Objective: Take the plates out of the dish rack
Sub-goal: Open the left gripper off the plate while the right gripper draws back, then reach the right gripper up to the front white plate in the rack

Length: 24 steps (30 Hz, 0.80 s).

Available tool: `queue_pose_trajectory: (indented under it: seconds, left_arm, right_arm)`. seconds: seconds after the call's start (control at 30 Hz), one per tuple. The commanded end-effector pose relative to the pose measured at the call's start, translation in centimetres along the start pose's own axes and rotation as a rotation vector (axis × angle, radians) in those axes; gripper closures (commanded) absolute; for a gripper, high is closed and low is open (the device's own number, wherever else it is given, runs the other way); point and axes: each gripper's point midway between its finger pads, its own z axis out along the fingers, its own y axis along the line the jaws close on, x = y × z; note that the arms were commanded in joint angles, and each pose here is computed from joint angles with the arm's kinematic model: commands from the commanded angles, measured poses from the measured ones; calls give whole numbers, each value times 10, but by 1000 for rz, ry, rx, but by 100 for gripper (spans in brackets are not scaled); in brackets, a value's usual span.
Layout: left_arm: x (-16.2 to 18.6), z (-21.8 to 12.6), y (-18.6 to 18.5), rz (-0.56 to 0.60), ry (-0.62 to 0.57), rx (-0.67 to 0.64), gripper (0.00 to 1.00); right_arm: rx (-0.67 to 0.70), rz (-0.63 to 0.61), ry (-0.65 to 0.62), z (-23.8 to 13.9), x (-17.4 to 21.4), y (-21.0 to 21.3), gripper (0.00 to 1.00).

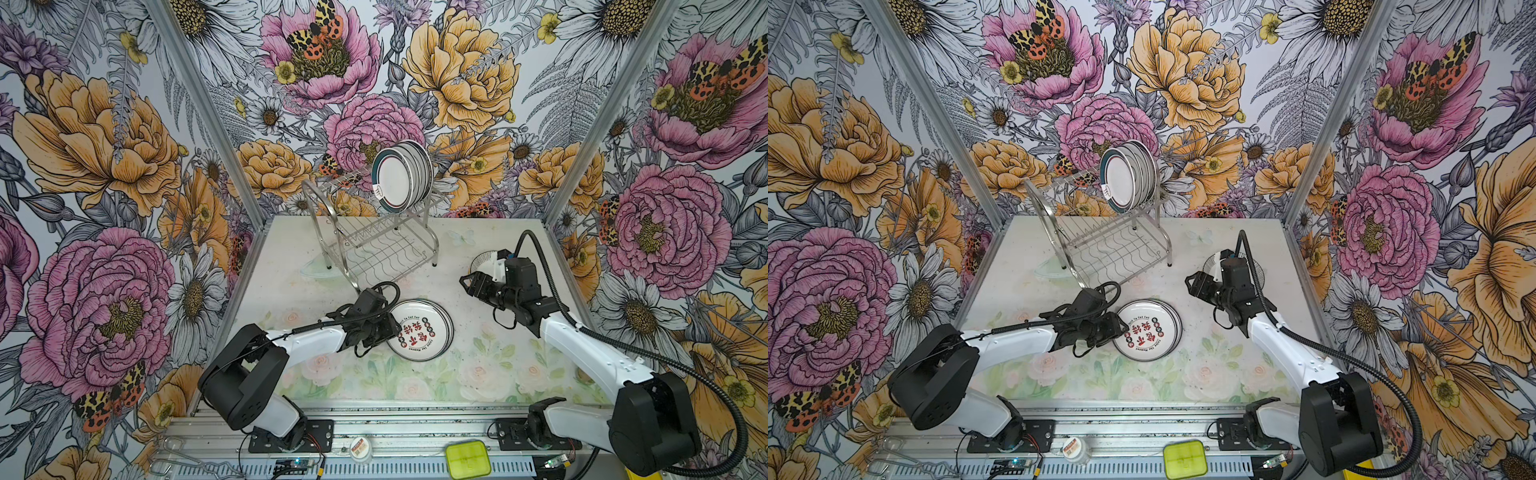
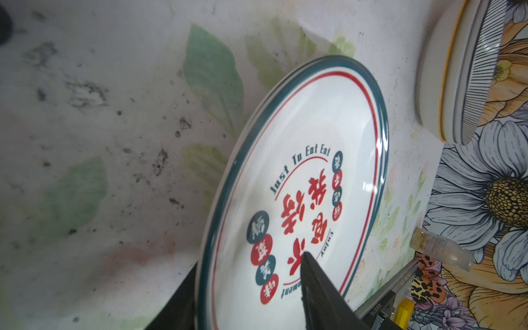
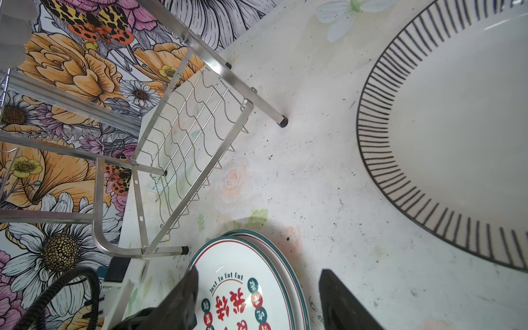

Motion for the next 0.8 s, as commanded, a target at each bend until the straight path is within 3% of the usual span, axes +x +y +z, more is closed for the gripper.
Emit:
queue_pose_trajectory:
  seconds: [0.0,0.1,0.37,0.77]
  left_arm:
    - [-3,2,-4,35,-8,-37,45]
    - [-3,3,-2,33,-18,-63,36]
    - [-3,6,1,68,-10,-151,34]
    - [-4,4,4,107,-13,-273,26]
  right_arm:
    - [-37,-76,23,1,-2,17,30]
    - [-53,-111,50,4,2,23,29]
    - [-84,-234,119,14,16,44,29]
    - [-28,-261,48,14,-9,46,28]
